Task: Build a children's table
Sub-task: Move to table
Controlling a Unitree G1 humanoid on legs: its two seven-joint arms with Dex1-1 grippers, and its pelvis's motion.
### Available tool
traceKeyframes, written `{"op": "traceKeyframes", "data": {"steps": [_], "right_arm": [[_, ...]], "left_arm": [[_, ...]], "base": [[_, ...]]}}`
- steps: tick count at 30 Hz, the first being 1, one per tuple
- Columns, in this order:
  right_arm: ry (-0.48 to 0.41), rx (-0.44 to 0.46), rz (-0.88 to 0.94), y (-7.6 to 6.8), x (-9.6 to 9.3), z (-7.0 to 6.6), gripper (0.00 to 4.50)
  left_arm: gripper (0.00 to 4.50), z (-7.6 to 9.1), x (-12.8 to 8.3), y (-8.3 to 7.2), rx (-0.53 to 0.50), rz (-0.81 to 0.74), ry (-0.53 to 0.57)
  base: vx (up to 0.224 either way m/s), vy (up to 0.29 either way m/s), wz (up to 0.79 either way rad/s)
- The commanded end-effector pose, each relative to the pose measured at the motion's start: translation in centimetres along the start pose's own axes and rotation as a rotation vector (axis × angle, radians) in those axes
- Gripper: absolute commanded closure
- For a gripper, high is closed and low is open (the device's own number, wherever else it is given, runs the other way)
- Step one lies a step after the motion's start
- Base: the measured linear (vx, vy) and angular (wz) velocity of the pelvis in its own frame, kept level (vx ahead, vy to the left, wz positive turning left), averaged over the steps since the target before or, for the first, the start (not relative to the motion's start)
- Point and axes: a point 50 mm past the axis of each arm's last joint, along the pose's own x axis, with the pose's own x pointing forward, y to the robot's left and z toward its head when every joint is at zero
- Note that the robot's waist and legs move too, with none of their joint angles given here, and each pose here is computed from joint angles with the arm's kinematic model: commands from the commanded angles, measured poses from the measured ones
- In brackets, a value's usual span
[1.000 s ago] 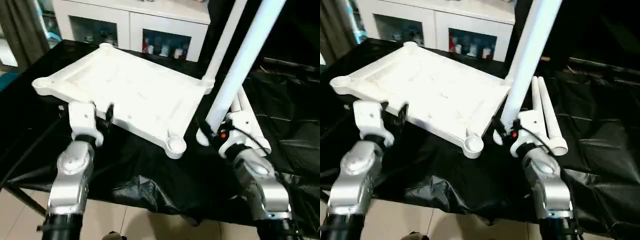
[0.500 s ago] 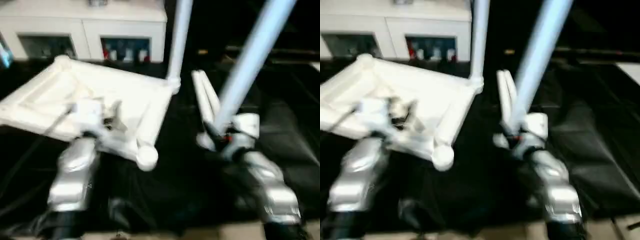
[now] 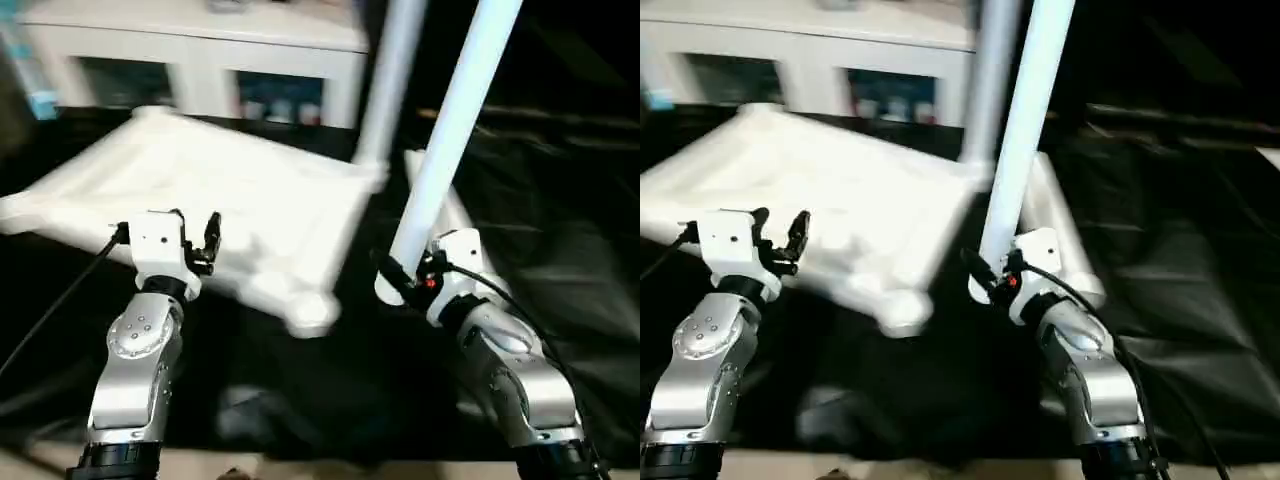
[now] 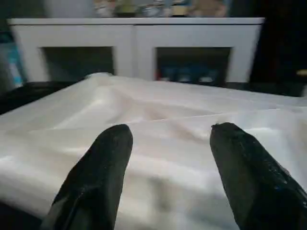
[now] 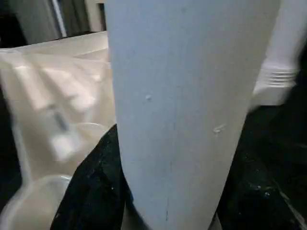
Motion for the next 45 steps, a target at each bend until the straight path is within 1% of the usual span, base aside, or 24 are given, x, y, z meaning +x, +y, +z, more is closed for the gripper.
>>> {"op": "traceKeyframes", "data": {"steps": [1, 4, 5, 7, 10, 13, 16, 19, 23, 24, 25, 30, 31, 33, 35, 37, 38, 40, 41, 45], "right_arm": [[-0.048, -0.011, -0.025, -0.4, -0.3, 1.0, 2.56], [-0.034, -0.058, -0.03, -0.4, -0.5, 0.9, 2.56], [-0.032, -0.063, -0.031, -0.4, -0.5, 0.8, 2.56], [-0.031, -0.063, -0.035, -0.5, -0.5, 0.8, 2.56], [-0.036, -0.033, -0.058, -0.9, -0.6, 0.8, 2.56], [-0.036, -0.035, -0.057, -1.0, -0.6, 0.8, 2.56], [-0.029, -0.033, -0.048, -1.0, -0.5, 0.7, 2.56], [0.001, -0.037, -0.027, -0.7, -0.4, 0.4, 2.56], [-0.019, -0.02, -0.026, -0.5, -0.4, 0.4, 2.56], [-0.023, 0.005, -0.028, -0.5, -0.4, 0.4, 2.56], [-0.023, 0.008, -0.028, -0.5, -0.5, 0.4, 2.56], [-0.019, -0.009, -0.015, -0.5, -0.5, 0.5, 2.56], [-0.003, -0.04, 0.01, -0.3, -0.5, 0.3, 2.56], [0.025, -0.053, 0.055, 0.3, -0.4, 0.0, 2.56], [0.032, -0.063, 0.057, 0.4, -0.3, -0.1, 2.56], [0.023, -0.053, 0.063, 0.6, -0.2, -0.2, 2.56], [0.013, -0.002, 0.055, 0.7, -0.2, -0.2, 2.56], [0.005, -0.009, 0.064, 0.7, -0.2, 0.0, 2.56], [0.008, -0.037, 0.087, 0.9, -0.2, -0.1, 2.56], [0.015, -0.035, 0.079, 0.8, -0.3, -0.2, 2.56]], "left_arm": [[1.48, 0.4, 0.4, -0.4, 0.013, -0.007, -0.007], [1.48, 0.5, 0.6, -0.8, 0.094, -0.012, 0.001], [1.48, 0.5, 0.6, -0.9, 0.097, -0.014, 0.002], [1.48, 0.4, 0.7, -1.0, 0.087, -0.016, 0.003], [1.48, 0.5, 0.7, -1.0, 0.032, -0.004, 0.0], [1.48, 0.6, 0.8, -0.8, 0.015, -0.004, -0.007], [1.48, 0.8, 0.9, -0.7, 0.009, -0.011, -0.013], [1.48, 1.0, 0.9, -0.8, 0.024, -0.033, -0.026], [1.48, 1.0, 0.8, -1.0, 0.008, -0.039, -0.02], [1.48, 0.9, 0.8, -1.0, 0.009, -0.039, -0.018], [1.48, 0.9, 0.8, -1.0, 0.009, -0.039, -0.017], [1.48, 0.8, 0.8, -0.9, 0.009, -0.035, -0.013], [1.48, 0.8, 0.8, -0.9, 0.012, -0.031, -0.011], [1.48, 0.8, 0.8, -0.8, 0.014, -0.029, -0.008], [1.48, 0.8, 0.7, -0.8, 0.012, -0.027, -0.009], [1.48, 0.8, 0.6, -0.6, 0.014, -0.02, -0.006], [1.48, 0.7, 0.6, -0.5, 0.014, -0.016, -0.003], [1.48, 0.7, 0.6, -0.4, 0.015, -0.012, -0.003], [1.48, 0.8, 0.6, -0.4, 0.015, -0.01, -0.004], [1.48, 0.8, 0.5, -0.3, 0.019, -0.005, -0.001]], "base": [[-0.031, 0.196, 0.06], [-0.057, 0.157, 0.1], [-0.069, 0.086, 0.1], [-0.077, 0.041, -0.02], [-0.089, -0.066, -0.02], [-0.084, -0.172, -0.03], [-0.054, -0.135, -0.39], [-0.01, -0.04, -0.16], [-0.008, -0.024, 0.3], [-0.065, -0.075, 0.42], [-0.065, -0.075, 0.42], [0.169, -0.06, 0.05], [0.134, -0.11, -0.07], [0.131, -0.012, 0.09], [0.154, 0.01, 0.32], [0.226, 0.01, 0.51], [0.248, -0.028, 0.55], [0.146, -0.075, 0.39], [-0.037, -0.105, 0.06], [0.017, -0.092, 0.05]]}}
